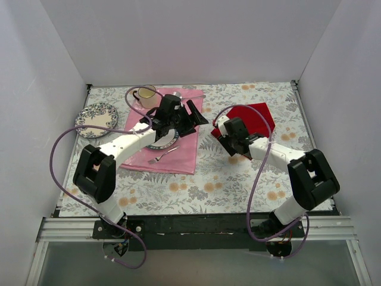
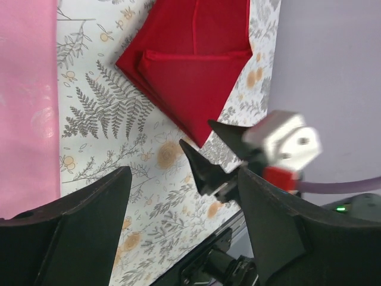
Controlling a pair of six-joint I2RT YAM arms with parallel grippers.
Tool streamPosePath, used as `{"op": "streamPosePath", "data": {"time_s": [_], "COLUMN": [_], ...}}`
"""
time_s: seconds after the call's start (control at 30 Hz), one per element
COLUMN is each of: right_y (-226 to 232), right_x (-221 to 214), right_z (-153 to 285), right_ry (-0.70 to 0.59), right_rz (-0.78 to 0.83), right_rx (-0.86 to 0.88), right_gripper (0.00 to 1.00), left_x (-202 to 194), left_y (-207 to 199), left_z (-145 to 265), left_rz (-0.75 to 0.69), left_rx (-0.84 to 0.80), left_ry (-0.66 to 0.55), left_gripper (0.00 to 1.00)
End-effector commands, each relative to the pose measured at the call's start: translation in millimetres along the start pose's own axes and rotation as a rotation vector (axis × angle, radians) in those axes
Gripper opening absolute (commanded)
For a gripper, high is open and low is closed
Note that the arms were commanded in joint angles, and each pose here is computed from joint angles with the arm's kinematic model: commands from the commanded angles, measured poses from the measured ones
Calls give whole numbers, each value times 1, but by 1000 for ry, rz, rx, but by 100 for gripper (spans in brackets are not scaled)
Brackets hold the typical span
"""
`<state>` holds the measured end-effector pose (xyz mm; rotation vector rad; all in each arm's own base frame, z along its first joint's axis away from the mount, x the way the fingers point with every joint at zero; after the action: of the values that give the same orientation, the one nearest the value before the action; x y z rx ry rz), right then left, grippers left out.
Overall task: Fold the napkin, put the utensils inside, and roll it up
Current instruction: Roll the napkin with the utensil
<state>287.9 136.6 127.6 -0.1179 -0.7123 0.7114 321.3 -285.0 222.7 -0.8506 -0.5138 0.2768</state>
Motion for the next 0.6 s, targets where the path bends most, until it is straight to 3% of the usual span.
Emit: {"op": "streamPosePath", "data": {"time_s": [0.0, 0.57], "right_y": [-1, 21], "right_x": [18, -5], "right_z": [-8, -35], "right_ry": [-11, 96], "right_rz": [177, 316], "right_rx": [-144, -215], "right_gripper": [57, 43], "left_x": [10, 18], "left_y": [1, 11], "left_z": [27, 46], "left_rz": [89, 154], "left_rx": [18, 9], "left_ry": [-97, -154], "left_gripper": [72, 71]}}
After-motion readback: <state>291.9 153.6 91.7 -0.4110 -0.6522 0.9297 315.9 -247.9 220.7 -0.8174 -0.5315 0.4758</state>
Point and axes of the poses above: each gripper's point midway between its finger pads, its own z axis back along the fingers, its own y axis along the line the jaws close on, x = y × z, the point moved 8 cm from there along z, back along the fingers, and after that the axes turned 2 degrees about z, right-handed, at the moved point
